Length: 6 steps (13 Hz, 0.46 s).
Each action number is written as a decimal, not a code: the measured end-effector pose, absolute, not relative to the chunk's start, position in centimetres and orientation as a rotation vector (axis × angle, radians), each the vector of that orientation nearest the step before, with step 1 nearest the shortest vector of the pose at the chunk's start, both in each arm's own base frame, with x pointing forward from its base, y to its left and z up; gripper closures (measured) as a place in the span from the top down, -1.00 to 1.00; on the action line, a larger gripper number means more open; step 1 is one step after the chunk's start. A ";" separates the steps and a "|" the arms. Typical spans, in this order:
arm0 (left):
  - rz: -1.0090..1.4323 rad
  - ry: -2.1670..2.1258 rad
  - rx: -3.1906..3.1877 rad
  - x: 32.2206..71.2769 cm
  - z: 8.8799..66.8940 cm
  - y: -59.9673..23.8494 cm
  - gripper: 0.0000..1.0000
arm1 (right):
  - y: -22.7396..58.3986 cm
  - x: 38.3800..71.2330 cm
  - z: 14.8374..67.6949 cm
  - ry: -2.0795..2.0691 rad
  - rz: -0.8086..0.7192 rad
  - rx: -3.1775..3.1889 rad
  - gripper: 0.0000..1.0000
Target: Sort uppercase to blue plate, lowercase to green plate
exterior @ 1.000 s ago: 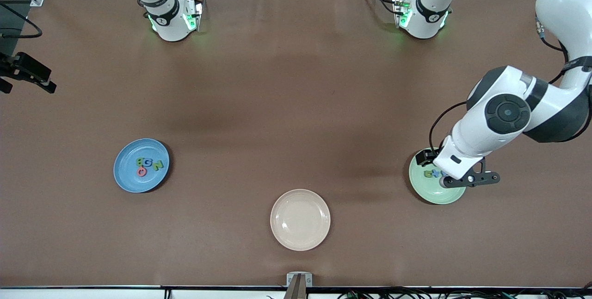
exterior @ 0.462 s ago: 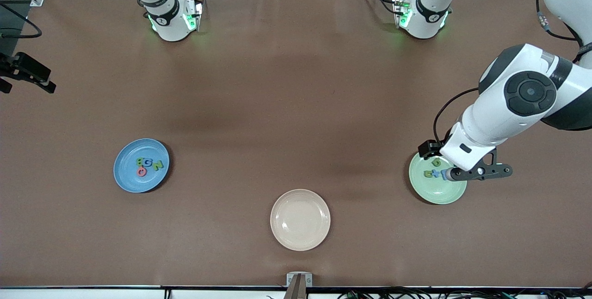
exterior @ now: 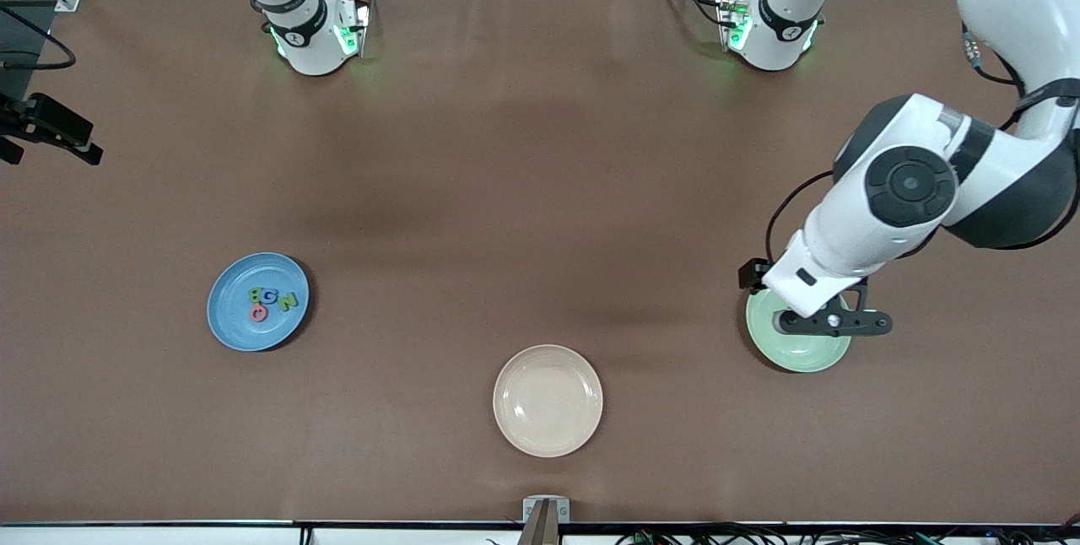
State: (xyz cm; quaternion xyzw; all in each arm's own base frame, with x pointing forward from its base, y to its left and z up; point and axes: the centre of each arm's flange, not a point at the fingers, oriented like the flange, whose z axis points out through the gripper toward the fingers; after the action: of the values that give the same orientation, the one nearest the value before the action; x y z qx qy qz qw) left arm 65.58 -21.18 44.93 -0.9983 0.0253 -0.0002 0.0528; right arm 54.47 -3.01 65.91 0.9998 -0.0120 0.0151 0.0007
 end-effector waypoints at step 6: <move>-0.045 0.012 -2.984 65.3 48.6 -22.2 1.00 | -3.1 54.5 65.9 -0.037 0.049 3.128 1.00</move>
State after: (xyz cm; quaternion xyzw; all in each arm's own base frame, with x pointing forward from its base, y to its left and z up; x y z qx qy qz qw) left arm 65.33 -22.16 48.58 -0.9968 0.0041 -0.0151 0.0786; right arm 54.49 -3.08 65.93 0.9998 -0.0118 0.0157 0.0064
